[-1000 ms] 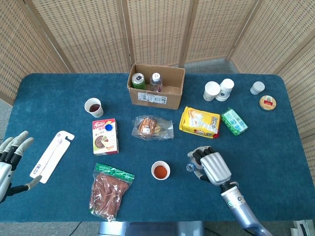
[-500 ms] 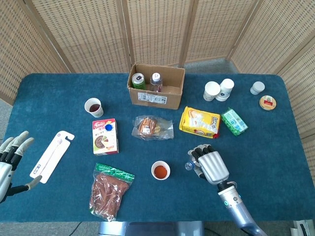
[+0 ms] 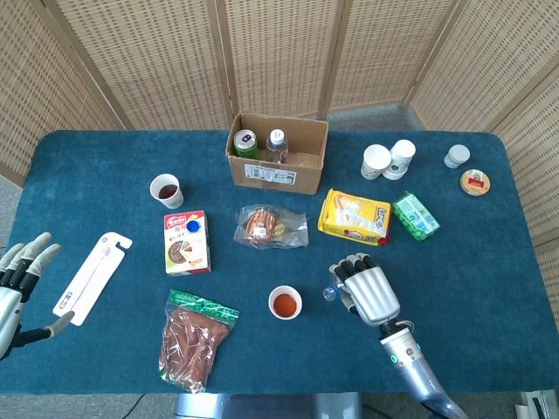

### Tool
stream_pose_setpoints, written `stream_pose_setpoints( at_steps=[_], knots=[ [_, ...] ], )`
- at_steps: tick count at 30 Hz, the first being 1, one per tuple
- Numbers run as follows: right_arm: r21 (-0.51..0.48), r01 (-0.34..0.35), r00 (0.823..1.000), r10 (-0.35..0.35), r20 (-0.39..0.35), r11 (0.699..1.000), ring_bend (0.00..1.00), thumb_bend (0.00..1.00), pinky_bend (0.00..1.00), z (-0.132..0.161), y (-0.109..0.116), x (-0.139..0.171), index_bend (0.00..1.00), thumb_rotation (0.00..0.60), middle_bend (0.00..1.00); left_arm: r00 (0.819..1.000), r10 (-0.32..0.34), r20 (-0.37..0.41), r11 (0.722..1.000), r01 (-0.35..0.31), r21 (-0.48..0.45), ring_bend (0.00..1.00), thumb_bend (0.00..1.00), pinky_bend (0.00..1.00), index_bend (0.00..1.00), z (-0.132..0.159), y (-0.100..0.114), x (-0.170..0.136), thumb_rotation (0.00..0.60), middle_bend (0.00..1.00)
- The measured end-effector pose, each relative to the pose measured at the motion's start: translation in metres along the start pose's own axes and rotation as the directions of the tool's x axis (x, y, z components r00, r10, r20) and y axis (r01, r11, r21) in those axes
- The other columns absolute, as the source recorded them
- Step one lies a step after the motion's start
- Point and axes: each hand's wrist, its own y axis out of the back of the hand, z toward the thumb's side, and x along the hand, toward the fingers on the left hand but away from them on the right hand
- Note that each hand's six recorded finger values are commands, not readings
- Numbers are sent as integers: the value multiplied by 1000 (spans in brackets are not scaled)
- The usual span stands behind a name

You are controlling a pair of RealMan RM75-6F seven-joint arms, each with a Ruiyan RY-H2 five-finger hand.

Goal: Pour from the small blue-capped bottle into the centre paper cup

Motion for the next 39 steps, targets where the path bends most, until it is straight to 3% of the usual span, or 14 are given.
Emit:
stream_pose_setpoints(
  at_steps=[39],
  knots=[
    [174, 63, 998, -57, -37, 983, 281, 897, 770, 33, -3, -6, 462, 600, 595, 1000, 1, -3, 1000, -1, 1, 0, 246, 0, 0, -1, 0, 0, 600, 0]
  ],
)
